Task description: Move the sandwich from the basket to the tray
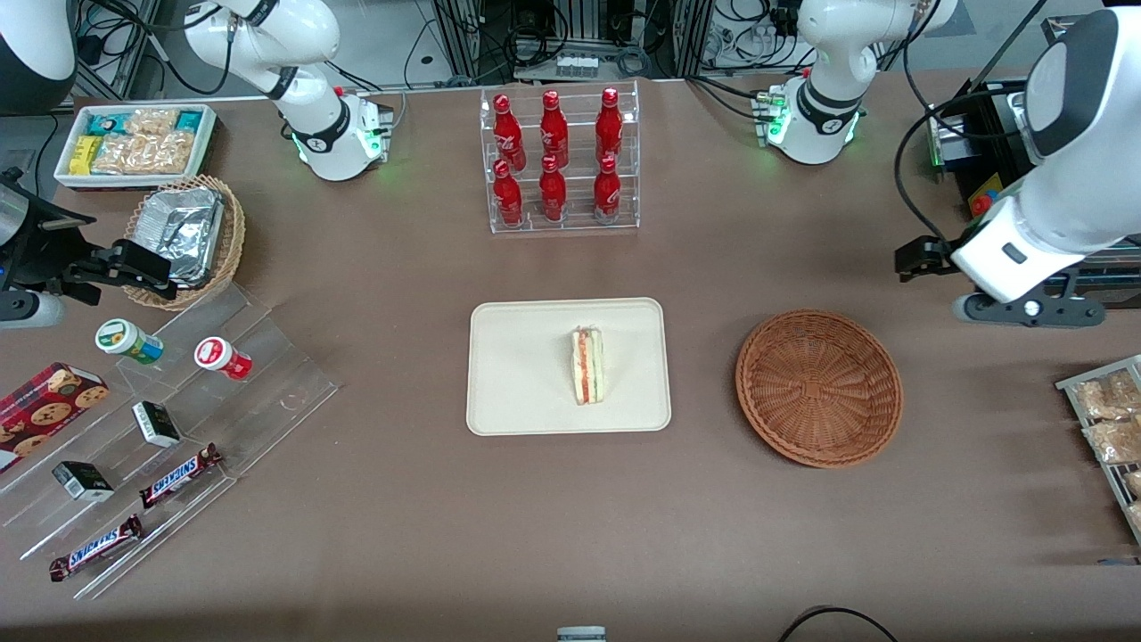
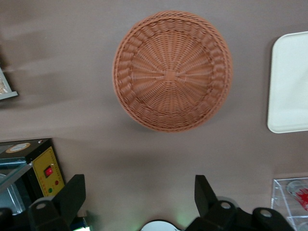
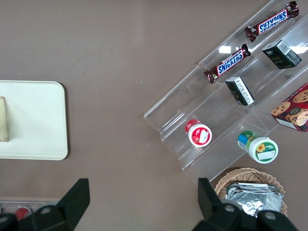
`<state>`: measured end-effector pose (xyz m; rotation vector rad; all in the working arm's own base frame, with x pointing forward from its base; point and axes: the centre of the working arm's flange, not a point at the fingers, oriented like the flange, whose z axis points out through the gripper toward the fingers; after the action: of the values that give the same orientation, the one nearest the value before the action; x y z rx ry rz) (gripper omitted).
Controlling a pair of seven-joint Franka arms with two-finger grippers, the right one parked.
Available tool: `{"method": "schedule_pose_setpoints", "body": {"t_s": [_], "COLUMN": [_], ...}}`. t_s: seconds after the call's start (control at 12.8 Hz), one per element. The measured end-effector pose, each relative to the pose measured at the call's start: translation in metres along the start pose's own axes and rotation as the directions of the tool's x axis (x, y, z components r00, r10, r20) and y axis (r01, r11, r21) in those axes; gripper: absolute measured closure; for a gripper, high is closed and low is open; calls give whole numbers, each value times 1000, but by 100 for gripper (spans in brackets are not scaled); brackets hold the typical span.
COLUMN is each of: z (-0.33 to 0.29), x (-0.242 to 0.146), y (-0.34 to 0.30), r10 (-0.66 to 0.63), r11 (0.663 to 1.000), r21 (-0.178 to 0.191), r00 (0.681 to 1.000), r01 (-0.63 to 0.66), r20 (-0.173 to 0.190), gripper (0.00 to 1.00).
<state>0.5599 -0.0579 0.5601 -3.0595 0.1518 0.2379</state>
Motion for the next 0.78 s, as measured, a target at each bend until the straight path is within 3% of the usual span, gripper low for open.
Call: {"method": "schedule_pose_setpoints", "body": {"t_s": [0.47, 0.78], "z": [17, 6], "x": [-27, -33], "y": [-39, -39], "r10": [-65, -70], "r11": [997, 997], "r21": [-34, -50], "r00": [995, 991], "r01": [62, 64], "r20": [-81, -116], "gripper": [0, 0]}}
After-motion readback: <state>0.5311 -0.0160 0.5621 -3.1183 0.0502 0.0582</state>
